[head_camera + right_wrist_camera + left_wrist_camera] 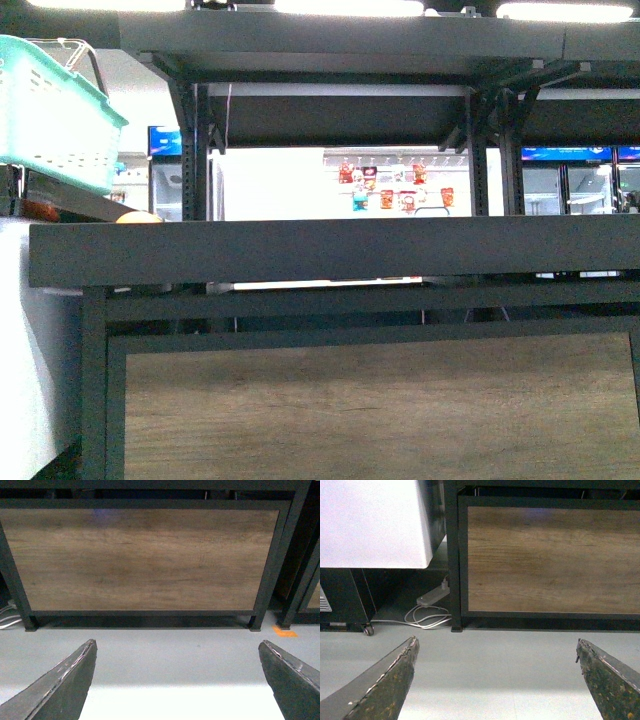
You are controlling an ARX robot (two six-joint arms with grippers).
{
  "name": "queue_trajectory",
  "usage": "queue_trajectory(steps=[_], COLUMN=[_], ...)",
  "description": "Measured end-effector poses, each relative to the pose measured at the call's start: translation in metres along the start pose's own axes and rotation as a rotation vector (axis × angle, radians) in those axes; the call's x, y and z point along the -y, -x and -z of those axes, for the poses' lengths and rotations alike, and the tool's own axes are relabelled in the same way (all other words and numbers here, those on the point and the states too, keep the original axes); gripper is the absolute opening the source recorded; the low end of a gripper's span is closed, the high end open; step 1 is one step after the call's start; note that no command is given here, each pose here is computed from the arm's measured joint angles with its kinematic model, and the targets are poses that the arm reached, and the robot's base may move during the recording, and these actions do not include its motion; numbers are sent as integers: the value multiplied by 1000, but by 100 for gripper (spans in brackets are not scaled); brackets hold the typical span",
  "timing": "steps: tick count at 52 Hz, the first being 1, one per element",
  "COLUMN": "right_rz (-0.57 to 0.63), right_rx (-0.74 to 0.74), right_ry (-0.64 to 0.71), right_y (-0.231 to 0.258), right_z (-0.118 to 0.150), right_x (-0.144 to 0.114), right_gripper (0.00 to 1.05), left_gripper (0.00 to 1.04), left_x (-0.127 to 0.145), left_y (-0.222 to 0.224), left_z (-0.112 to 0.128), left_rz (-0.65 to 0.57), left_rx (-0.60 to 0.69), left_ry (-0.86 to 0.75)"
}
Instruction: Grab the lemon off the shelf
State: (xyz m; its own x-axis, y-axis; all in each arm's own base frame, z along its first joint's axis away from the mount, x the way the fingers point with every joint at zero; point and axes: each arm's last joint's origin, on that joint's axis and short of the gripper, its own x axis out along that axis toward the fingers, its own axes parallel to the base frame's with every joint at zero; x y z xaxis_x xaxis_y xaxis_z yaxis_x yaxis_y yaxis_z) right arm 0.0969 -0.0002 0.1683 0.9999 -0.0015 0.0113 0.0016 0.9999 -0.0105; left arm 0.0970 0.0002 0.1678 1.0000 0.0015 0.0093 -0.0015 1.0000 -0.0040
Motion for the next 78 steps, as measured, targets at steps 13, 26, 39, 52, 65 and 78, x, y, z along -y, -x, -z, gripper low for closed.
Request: queue_trajectory(steps=[13, 26, 39, 52, 65, 78], right_rz=[0, 0, 0, 0, 0, 0], right_rx=[0, 0, 0, 0, 0, 0], right_ry=[0, 0, 0, 0, 0, 0], right_y=[0, 0, 0, 0, 0, 0], right_z=[0, 0, 0, 0, 0, 0], right_x=[0, 0, 0, 0, 0, 0], right_gripper=[97, 97, 97, 97, 97, 97], left_gripper=[97, 97, 97, 97, 97, 97], left_x=[0, 0, 0, 0, 0, 0], left_y=[0, 0, 0, 0, 0, 0], left_z=[0, 0, 0, 0, 0, 0], left_rz=[0, 0, 0, 0, 0, 0], left_rx=[0, 0, 0, 0, 0, 1], left_ry=[0, 0, 0, 0, 0, 0])
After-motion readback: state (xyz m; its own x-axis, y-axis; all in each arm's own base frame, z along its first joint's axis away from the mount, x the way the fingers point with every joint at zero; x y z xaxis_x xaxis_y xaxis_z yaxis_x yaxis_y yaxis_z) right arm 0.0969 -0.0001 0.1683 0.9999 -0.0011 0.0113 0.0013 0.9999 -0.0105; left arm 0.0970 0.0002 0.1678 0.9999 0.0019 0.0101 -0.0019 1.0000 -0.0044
